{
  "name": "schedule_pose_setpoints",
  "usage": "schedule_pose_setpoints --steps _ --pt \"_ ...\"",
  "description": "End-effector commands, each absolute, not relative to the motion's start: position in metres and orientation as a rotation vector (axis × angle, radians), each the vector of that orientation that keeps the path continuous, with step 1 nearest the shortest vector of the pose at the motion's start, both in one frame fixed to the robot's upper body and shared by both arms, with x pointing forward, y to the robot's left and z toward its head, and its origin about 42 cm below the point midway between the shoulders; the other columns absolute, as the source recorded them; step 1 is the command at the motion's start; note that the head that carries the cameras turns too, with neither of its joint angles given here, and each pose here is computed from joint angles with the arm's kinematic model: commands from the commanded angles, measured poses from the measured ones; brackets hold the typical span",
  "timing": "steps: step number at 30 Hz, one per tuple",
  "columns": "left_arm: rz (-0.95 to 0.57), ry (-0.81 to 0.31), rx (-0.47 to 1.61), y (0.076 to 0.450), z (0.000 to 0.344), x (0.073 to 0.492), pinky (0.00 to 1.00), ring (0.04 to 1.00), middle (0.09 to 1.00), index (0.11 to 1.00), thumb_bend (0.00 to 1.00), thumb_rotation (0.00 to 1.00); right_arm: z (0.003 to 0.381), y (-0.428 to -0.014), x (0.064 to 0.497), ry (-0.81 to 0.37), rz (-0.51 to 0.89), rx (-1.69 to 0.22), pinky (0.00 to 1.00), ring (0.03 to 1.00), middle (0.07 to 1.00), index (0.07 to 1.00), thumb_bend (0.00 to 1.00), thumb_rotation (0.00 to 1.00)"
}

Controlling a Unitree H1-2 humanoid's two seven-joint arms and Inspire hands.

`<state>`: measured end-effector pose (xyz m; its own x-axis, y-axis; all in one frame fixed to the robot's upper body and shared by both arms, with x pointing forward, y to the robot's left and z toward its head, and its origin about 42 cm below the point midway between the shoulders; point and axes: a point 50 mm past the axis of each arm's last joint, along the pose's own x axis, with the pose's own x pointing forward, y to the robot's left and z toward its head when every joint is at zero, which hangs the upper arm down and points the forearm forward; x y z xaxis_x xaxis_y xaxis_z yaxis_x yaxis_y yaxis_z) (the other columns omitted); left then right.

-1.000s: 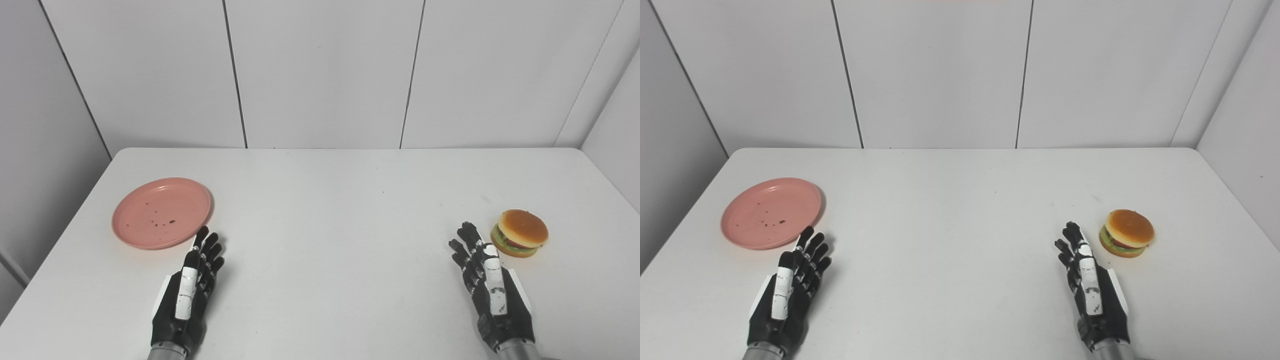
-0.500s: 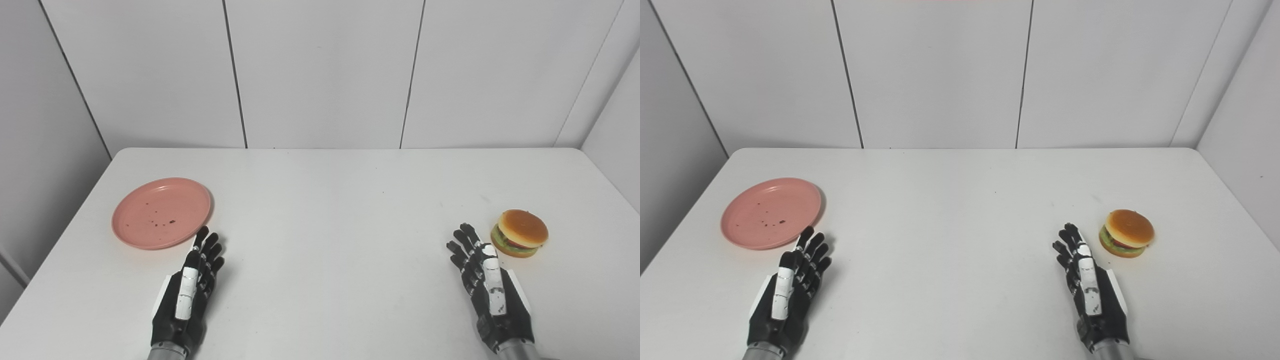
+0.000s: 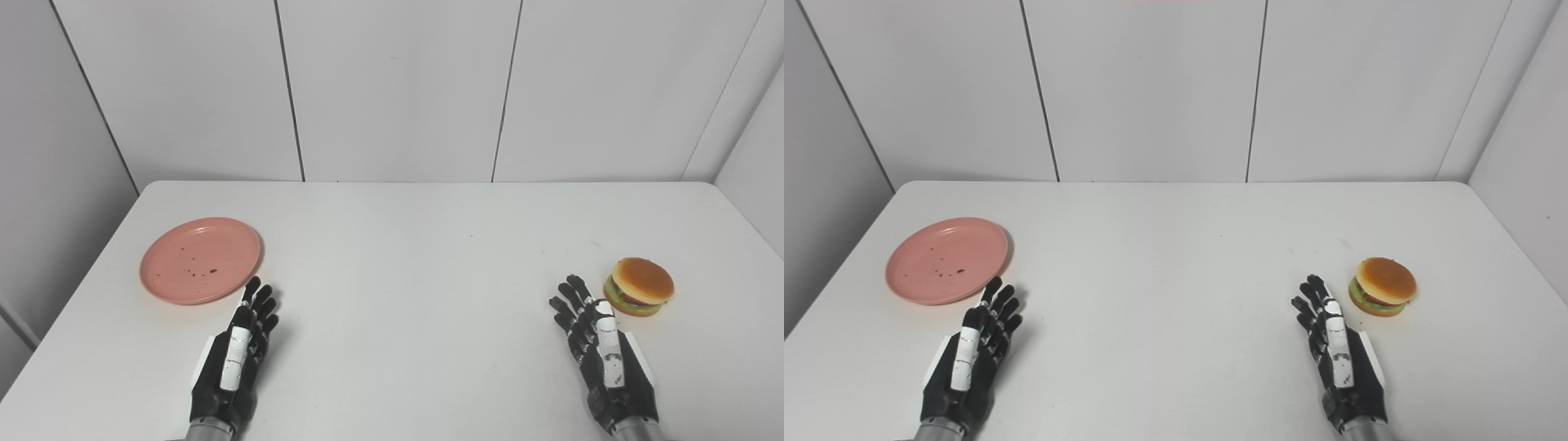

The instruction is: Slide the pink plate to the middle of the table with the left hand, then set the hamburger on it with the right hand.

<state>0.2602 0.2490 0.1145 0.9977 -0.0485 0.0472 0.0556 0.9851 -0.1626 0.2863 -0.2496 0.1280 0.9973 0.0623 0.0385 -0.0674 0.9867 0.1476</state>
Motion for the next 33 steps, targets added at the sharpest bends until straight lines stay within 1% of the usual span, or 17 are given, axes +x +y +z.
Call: schedule_pose_setpoints --steps 1,5,12,15,21,33 --pt "-0.049 -0.064 -0.158 0.241 0.116 0.261 1.00 1.000 0.980 1.000 1.00 0.86 0.136 -0.258 0.293 -0.093 0.075 0.145 0.97 0.925 0.955 0.952 0.86 1.00" --pt "-0.041 -0.063 -0.139 0.226 0.112 0.264 1.00 1.000 0.987 1.000 1.00 0.88 0.127 -0.271 0.298 -0.090 0.076 0.148 0.98 0.931 0.954 0.954 0.87 1.00" --pt "-0.037 -0.087 -0.131 0.214 0.104 0.269 1.00 1.000 0.987 1.000 0.98 0.88 0.117 -0.283 0.302 -0.082 0.083 0.154 0.98 0.928 0.960 0.963 0.86 1.00" --pt "-0.043 -0.091 -0.130 0.211 0.101 0.271 1.00 1.000 0.990 1.000 0.98 0.89 0.114 -0.286 0.303 -0.081 0.088 0.155 0.99 0.931 0.963 0.965 0.88 1.00" --pt "-0.043 -0.085 -0.125 0.208 0.095 0.273 1.00 1.000 0.991 1.000 0.98 0.89 0.107 -0.289 0.304 -0.074 0.088 0.165 1.00 0.938 0.966 0.968 0.85 1.00" --pt "-0.051 -0.068 -0.127 0.205 0.077 0.276 1.00 1.000 0.996 1.000 0.97 0.89 0.093 -0.291 0.311 -0.072 0.095 0.166 1.00 0.944 0.971 0.978 0.89 1.00"
